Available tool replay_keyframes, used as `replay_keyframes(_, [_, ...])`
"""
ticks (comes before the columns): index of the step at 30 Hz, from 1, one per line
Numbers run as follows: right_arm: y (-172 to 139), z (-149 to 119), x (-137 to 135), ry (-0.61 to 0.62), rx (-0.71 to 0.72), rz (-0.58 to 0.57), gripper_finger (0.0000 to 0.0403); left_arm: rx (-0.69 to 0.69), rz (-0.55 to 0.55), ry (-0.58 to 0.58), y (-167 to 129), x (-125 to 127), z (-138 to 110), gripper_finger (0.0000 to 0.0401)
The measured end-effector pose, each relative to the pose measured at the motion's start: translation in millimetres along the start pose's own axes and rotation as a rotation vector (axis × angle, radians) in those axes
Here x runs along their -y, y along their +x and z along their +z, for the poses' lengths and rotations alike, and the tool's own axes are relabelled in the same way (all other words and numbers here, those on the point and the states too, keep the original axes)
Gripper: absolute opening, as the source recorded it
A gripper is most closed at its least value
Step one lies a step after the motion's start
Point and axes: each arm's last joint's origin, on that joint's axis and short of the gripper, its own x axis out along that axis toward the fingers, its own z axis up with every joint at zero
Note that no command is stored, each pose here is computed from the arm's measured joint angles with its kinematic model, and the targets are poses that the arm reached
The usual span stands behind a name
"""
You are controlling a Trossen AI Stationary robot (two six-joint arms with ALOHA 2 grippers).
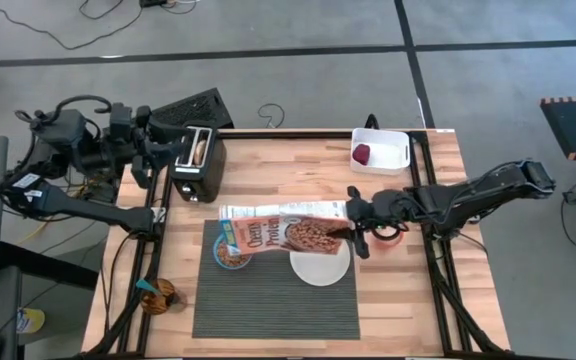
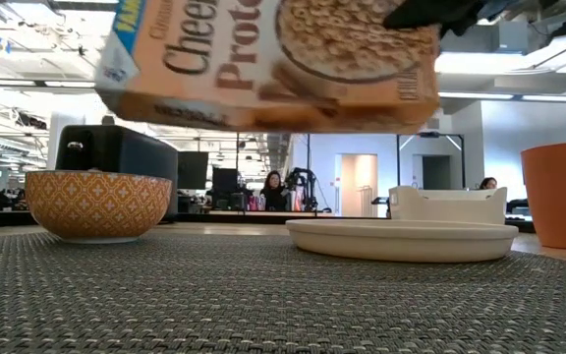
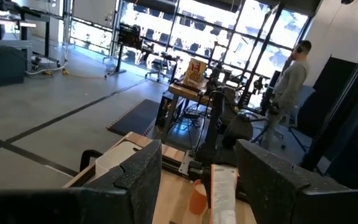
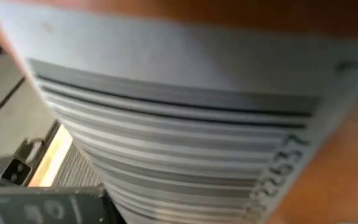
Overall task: Arrange a breakfast setting
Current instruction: Pour the cereal into the blue bowl
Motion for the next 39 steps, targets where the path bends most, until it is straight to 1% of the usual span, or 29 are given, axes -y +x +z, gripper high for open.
replay_keyframes(6, [-17, 8, 0, 0.005, 0.06, 0.011, 0.0182, -0.015, -0.018, 0.0, 5, 1, -1, 0.019])
replay_keyframes(8, [-20, 8, 0, 0.006, 0.057, 0.009, 0.0182, -0.016, -0.018, 0.0, 6, 1, -1, 0.019])
replay_keyframes(13, [-30, 14, 0, 0.024, 0.117, 0.017, 0.0182, 0.002, -0.023, -0.006, 6, 2, 0, 0.019])
replay_keyframes(15, [-32, 14, 0, 0.026, 0.11, 0.015, 0.0182, 0.003, -0.024, -0.005, 6, 2, 0, 0.019])
replay_keyframes(39, [-37, 14, 0, 0.022, 0.114, 0.014, 0.0182, 0.023, -0.039, -0.01, 6, 3, 3, 0.019])
